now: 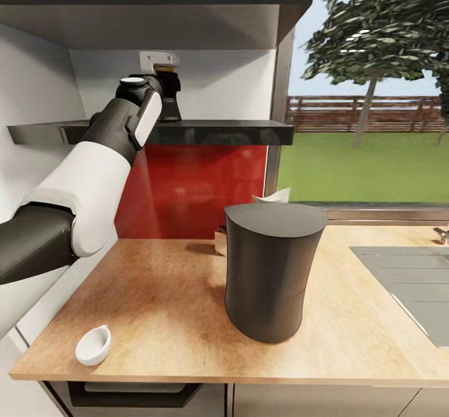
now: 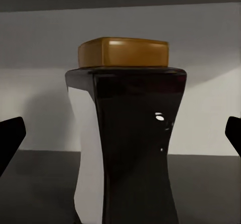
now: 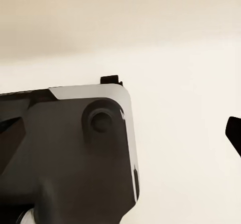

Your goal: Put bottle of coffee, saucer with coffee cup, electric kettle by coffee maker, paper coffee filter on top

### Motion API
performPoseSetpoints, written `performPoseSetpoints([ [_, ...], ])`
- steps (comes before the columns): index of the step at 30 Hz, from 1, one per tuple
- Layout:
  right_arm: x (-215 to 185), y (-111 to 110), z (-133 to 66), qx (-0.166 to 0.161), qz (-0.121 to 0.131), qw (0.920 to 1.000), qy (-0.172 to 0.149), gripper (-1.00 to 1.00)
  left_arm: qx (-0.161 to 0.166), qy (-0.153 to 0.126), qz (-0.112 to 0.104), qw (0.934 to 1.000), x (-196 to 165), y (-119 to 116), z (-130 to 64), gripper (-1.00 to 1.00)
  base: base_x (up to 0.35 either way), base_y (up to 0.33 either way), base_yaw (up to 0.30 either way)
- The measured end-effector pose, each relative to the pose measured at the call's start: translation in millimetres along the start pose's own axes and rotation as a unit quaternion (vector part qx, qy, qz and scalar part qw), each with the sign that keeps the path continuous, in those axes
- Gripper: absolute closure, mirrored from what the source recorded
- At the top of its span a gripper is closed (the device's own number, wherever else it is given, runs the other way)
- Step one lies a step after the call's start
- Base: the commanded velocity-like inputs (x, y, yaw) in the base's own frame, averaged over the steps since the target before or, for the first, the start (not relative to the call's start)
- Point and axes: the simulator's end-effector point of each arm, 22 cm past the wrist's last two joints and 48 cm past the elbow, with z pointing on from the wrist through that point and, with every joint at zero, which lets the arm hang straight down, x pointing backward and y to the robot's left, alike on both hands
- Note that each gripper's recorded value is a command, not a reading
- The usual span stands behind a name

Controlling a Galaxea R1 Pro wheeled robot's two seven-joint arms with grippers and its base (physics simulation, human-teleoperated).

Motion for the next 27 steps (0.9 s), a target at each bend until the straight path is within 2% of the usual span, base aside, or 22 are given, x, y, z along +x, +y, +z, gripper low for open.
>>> performPoseSetpoints([
  [11, 0, -1, 0.0, 0.0, 0.0, 1.0, 0.0, -1.0, -0.002, 0.003, 0.001, 1.0, 3, 1, 0.5, -1.0, 0.085, 0.0, 0.0],
  [27, 1, -1, -0.1, 0.0, 0.0, 1.0, 0.001, -1.0, -0.01, 0.009, 0.002, 0.9999, 10, 12, 3.1, -1.0, 0.004, 0.0, 0.0],
])
